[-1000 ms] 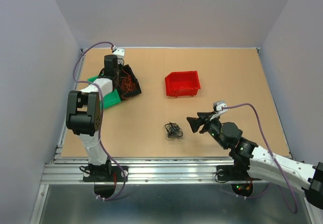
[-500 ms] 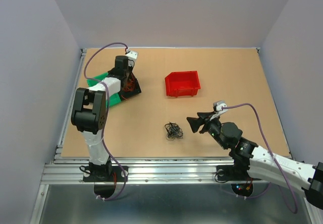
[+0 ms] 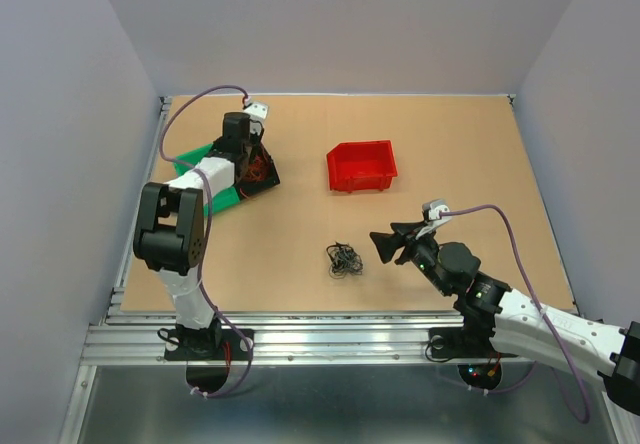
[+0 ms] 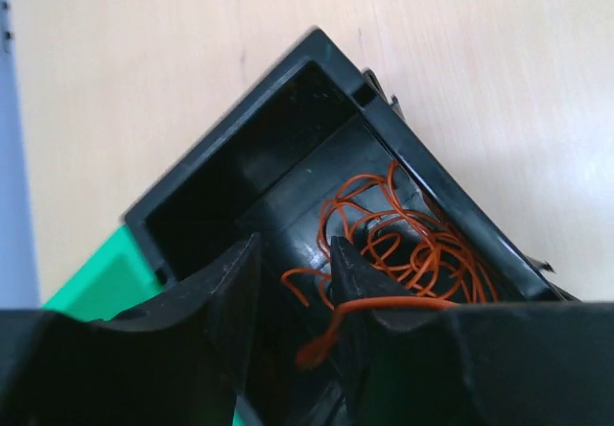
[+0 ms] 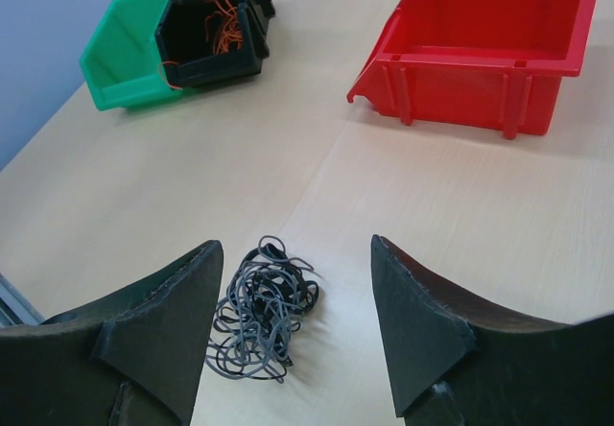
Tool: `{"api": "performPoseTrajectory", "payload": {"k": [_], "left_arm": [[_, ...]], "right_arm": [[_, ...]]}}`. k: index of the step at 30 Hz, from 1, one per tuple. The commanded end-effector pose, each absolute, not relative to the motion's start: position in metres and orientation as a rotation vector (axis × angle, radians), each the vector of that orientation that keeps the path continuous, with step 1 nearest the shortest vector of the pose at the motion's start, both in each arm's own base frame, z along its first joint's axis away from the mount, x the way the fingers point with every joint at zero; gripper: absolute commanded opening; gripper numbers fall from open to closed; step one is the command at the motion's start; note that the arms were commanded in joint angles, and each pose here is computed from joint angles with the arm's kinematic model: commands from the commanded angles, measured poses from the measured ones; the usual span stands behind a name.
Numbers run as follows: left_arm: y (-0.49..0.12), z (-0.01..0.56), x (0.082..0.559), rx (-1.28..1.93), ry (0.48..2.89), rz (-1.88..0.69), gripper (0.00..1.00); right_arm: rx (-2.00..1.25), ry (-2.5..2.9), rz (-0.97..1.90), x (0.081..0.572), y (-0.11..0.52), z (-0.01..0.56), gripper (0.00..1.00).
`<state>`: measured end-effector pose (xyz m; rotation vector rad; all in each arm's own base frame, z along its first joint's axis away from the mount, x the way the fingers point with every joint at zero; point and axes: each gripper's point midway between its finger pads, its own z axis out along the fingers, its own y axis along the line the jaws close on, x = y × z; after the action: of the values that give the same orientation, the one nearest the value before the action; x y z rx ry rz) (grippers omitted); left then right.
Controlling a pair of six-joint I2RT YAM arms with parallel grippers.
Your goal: Untangle the cables
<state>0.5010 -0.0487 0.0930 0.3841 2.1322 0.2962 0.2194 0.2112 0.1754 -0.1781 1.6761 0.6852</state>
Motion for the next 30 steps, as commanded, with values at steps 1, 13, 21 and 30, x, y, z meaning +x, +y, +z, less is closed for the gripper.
{"api": "performPoseTrajectory", "payload": {"k": [1,13,21,30], "left_arm": [[-0.049,0.174,0.505,0.296,1.942,0.273,0.53],[-0.047,0.178,0.486,0.319,1.955,0.337,0.7],[-0.045,0.152,0.501,0.35,2.001,0.38,0.0],[-0.022,0.12,0.52,0.347,2.121,0.465,0.0]], "right_arm": [[-0.164,1.64,0.707,0.221,0.214,0.188,0.68],[-0.173,1.651,0.706,0.222,0.217,0.185,0.68],[-0.171,1.651,0.703,0.222,0.217,0.185,0.69],[-0.177,1.656,0.701,0.223,0.22,0.184,0.69]]}}
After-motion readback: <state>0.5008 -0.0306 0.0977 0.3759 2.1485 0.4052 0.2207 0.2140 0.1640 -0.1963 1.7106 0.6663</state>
